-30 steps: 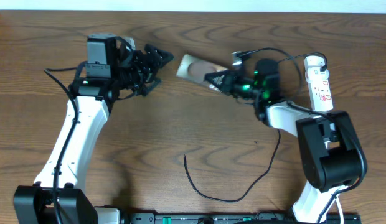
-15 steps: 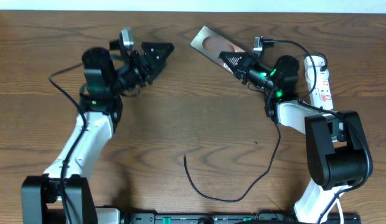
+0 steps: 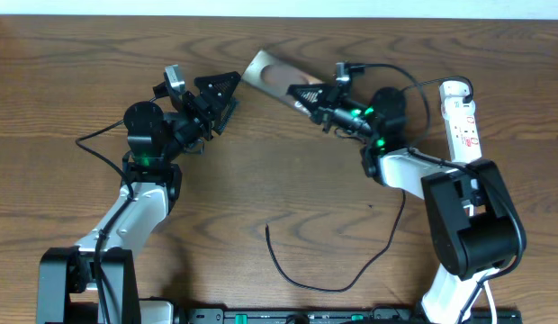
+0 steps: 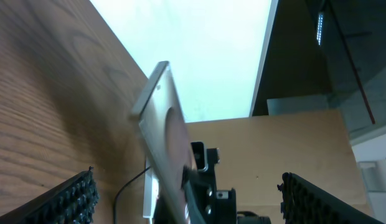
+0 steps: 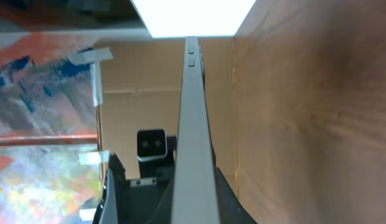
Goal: Plug charger to phone and switch on socket
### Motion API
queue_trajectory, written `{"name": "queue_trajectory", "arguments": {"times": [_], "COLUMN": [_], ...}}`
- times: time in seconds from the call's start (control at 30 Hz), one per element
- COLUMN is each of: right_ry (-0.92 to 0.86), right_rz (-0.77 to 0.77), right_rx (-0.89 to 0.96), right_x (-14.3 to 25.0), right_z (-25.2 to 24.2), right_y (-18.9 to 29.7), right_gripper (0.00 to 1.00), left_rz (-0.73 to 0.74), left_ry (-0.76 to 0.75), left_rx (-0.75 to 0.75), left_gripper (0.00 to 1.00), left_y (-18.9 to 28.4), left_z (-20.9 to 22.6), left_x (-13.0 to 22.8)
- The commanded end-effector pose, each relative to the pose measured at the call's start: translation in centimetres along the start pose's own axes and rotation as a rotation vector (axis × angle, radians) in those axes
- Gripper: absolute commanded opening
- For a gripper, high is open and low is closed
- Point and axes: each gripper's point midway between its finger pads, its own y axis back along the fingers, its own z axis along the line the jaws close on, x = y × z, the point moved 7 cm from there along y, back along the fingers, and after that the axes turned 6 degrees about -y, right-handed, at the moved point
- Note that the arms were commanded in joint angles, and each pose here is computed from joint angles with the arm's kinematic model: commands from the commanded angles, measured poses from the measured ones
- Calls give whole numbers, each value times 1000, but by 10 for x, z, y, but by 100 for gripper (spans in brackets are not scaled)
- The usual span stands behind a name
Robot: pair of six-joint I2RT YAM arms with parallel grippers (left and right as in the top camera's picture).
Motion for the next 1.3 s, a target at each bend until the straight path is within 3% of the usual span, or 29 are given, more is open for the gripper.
{"name": "queue_trajectory", "arguments": {"times": [0.0,0.6,0.87,0.9,1.03,1.27], "right_ry": [-24,-74,-90,-98,-112,-112], "right_rz": [49,124,144,146,150,152], "right_rx": [-25,-42,-23,-15,2,2], "right_x": [14,51,60,61,64,64], "right_z": [9,11,7,5,2,2], "right_y": [-14,-38,-44,-45,-47,-47], "right_gripper": [2,2,1,1,2,2], "left_rz": [-23,-140,-164,-167,-180,-180], "left_ry": [5,12,15,15,15,15], "left_rx": [3,-57,-64,-65,-69,-69], "left_gripper": [90,89,78,75,38,14], "left_y": [2,5,5,5,6,6], "left_z": [-1,10,11,11,11,11], "left_x": [-2,-11,-14,-14,-15,-15]}}
